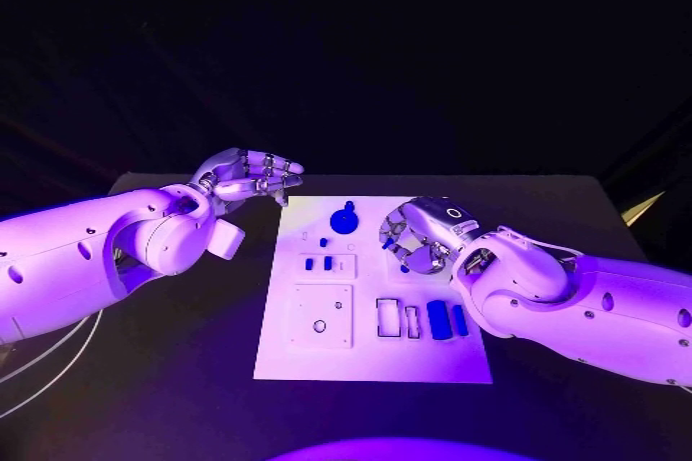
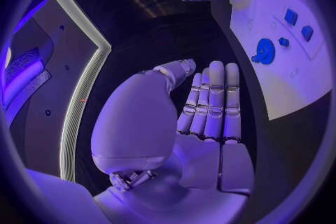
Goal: Assemble the parts on the task board
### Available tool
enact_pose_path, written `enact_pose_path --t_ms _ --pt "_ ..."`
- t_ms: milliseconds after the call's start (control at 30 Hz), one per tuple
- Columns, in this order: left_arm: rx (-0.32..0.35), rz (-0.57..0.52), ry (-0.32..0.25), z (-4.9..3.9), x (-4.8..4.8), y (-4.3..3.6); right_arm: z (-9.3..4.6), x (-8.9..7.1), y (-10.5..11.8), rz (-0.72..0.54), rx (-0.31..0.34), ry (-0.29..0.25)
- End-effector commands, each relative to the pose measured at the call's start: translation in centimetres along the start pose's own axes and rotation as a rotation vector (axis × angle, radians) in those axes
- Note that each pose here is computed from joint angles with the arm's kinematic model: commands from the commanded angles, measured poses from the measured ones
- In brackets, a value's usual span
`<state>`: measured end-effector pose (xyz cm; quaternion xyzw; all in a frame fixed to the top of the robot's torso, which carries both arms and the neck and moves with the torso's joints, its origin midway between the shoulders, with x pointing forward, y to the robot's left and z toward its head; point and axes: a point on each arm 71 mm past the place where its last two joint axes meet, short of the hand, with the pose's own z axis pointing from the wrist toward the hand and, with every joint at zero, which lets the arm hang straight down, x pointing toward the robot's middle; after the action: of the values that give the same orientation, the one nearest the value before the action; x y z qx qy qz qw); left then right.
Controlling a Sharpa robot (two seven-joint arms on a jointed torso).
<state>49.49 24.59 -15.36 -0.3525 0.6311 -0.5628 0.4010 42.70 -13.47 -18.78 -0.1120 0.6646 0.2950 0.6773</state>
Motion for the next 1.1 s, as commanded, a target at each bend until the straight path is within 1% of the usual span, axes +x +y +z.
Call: enact_pose_path --t_ms 33,100,267,433,533,700,1100 --pt "0.01 -0.001 0.002 0.17 0.21 -0.09 0.1 0.6 1.5 0.022 -0.05 0.015" --pt "0.011 -0.002 0.001 0.28 0.3 -0.07 0.2 1.2 2.5 0.033 -0.073 0.03" --pt "0.013 -0.004 0.001 0.56 0.6 -0.07 0.4 2.7 4.1 0.048 -0.108 0.065" --pt "0.016 -0.007 0.004 0.9 0.99 -0.09 0.6 4.3 5.0 0.052 -0.125 0.101" --pt "0.017 -0.009 0.007 1.08 1.12 -0.08 0.6 5.0 5.3 0.055 -0.13 0.117" --pt "0.017 -0.01 0.003 1.28 1.09 -0.03 0.6 5.9 5.9 0.062 -0.139 0.139" --pt "0.016 -0.011 0.002 1.41 1.11 0.0 0.5 6.7 6.2 0.065 -0.139 0.165"
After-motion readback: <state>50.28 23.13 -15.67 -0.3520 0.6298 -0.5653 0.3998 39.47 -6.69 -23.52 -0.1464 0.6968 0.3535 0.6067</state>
